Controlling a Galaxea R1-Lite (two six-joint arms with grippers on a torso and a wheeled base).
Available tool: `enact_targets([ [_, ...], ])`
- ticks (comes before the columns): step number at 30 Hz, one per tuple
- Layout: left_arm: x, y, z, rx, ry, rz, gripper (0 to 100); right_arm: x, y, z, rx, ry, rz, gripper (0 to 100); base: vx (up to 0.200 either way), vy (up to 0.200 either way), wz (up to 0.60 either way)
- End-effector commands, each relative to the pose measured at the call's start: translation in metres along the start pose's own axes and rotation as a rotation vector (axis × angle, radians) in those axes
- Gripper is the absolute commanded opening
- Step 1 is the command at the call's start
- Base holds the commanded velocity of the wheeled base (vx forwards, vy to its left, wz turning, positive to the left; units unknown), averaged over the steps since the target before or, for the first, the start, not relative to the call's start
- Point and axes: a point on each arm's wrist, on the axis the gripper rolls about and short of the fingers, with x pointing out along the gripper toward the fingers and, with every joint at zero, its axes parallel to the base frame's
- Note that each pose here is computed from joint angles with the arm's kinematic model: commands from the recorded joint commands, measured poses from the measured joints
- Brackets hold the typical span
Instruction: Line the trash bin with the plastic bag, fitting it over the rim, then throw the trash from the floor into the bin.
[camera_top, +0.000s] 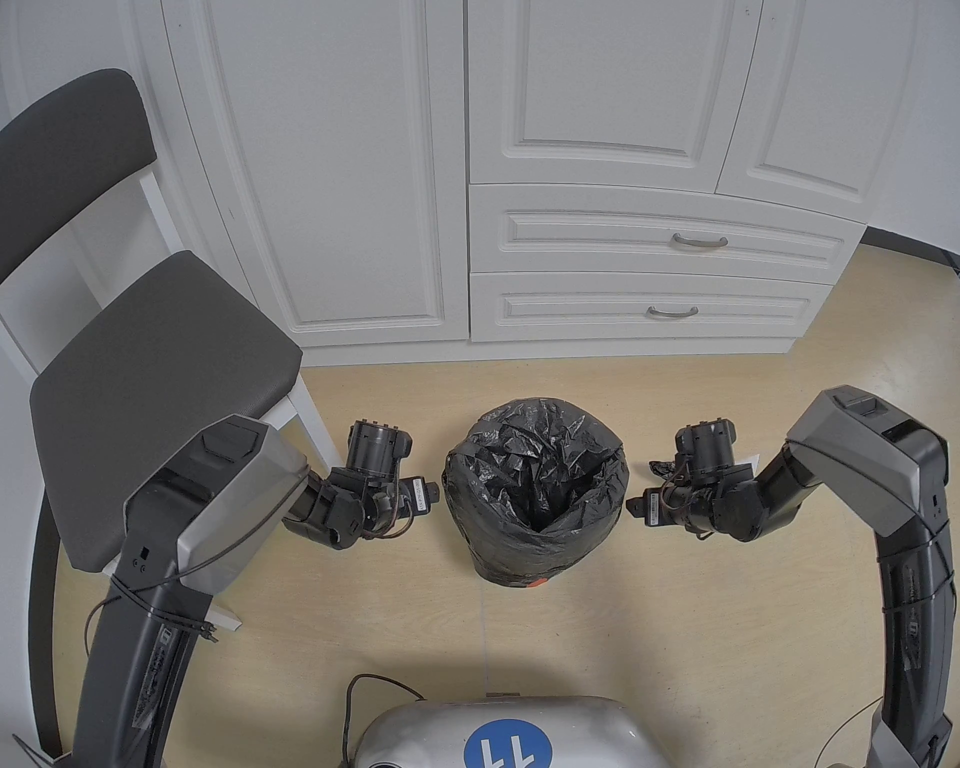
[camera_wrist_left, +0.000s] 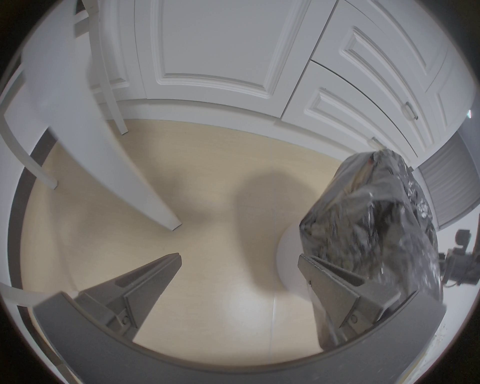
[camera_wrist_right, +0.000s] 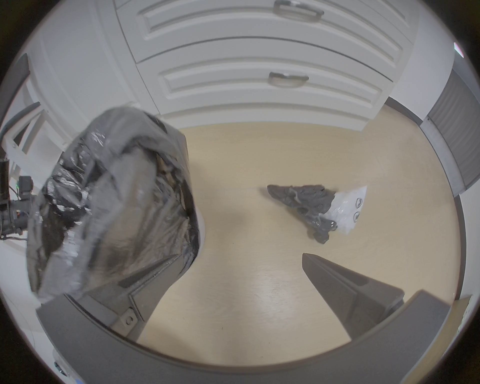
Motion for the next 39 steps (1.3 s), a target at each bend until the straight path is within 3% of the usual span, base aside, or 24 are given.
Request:
enact_targets([
  [1,-0.052,0.006,0.01,0.028,0.031,0.014,100,-0.058,-0.017,0.023,-0.024,-0.042,0.023,100,0.0,0.0,0.0],
  [6,-0.084,0.017,0.003,0.034,0.031,0.008,100,-0.086,-0.033,0.02,-0.086,-0.079,0.015,100,0.0,0.0,0.0],
  [10,-0.116,0.022,-0.003,0.114,0.03,-0.06,100,-0.109,-0.043,0.026,-0.126,-0.172,0.023,100,0.0,0.0,0.0],
  [16,-0.166,0.019,-0.008,0.189,-0.01,-0.144,100,-0.142,-0.043,0.022,-0.172,-0.2,0.03,100,0.0,0.0,0.0],
  [22,-0.23,0.018,-0.006,0.198,-0.073,-0.199,100,-0.181,-0.05,0.019,-0.216,-0.382,0.033,100,0.0,0.0,0.0],
  [26,-0.265,0.021,-0.007,0.198,-0.111,-0.23,100,-0.206,-0.052,0.024,-0.229,-0.439,0.025,100,0.0,0.0,0.0],
  [29,-0.277,0.021,-0.008,0.2,-0.126,-0.244,100,-0.214,-0.052,0.025,-0.228,-0.45,0.026,100,0.0,0.0,0.0],
  [32,-0.325,0.022,-0.013,0.217,-0.189,-0.302,100,-0.244,-0.052,0.026,-0.236,-0.44,0.031,100,0.0,0.0,0.0],
  [39,-0.382,0.034,-0.019,0.217,-0.258,-0.366,100,-0.285,-0.057,0.026,-0.236,-0.402,0.033,100,0.0,0.0,0.0],
])
